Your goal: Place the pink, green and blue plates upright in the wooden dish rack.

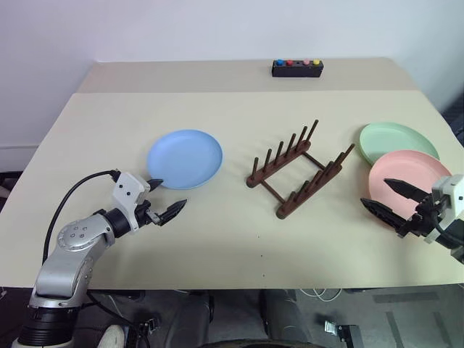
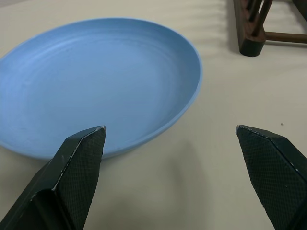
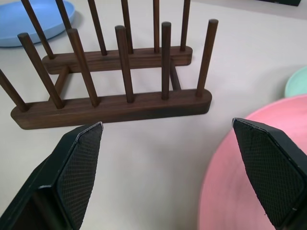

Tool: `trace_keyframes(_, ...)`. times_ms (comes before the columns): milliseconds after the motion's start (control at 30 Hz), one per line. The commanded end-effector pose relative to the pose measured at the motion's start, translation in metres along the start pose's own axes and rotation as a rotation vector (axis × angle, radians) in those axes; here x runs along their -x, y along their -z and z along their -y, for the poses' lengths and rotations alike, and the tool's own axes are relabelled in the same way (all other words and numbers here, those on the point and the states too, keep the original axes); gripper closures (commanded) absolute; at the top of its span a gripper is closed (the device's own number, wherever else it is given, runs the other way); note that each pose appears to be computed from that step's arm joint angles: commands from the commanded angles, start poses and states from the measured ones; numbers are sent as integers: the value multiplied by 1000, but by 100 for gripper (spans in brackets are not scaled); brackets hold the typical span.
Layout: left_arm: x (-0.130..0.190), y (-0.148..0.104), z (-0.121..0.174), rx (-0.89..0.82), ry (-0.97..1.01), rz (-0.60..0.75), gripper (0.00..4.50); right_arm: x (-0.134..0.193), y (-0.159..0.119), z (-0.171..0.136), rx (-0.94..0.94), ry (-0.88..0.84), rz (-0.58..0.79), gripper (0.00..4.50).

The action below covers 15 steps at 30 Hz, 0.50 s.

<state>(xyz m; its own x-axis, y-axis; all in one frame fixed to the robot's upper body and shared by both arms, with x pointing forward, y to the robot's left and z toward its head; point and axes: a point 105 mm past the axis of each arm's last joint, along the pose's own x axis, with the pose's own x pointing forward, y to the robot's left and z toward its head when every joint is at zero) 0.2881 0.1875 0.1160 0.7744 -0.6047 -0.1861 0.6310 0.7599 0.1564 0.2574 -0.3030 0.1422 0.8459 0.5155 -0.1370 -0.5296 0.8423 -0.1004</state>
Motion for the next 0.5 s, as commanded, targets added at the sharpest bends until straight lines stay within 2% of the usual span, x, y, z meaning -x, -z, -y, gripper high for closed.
trace_keyframes(33,-2,-12,1,-30,16,32,0,0,-16,0,49,5,44,10)
trace_keyframes(333,-5,-18,5,-41,40,51,0,-3,-21,-1,61,0,53,10)
trace_keyframes(500,-7,-23,19,-46,104,53,0,-4,-18,-6,57,-6,56,10)
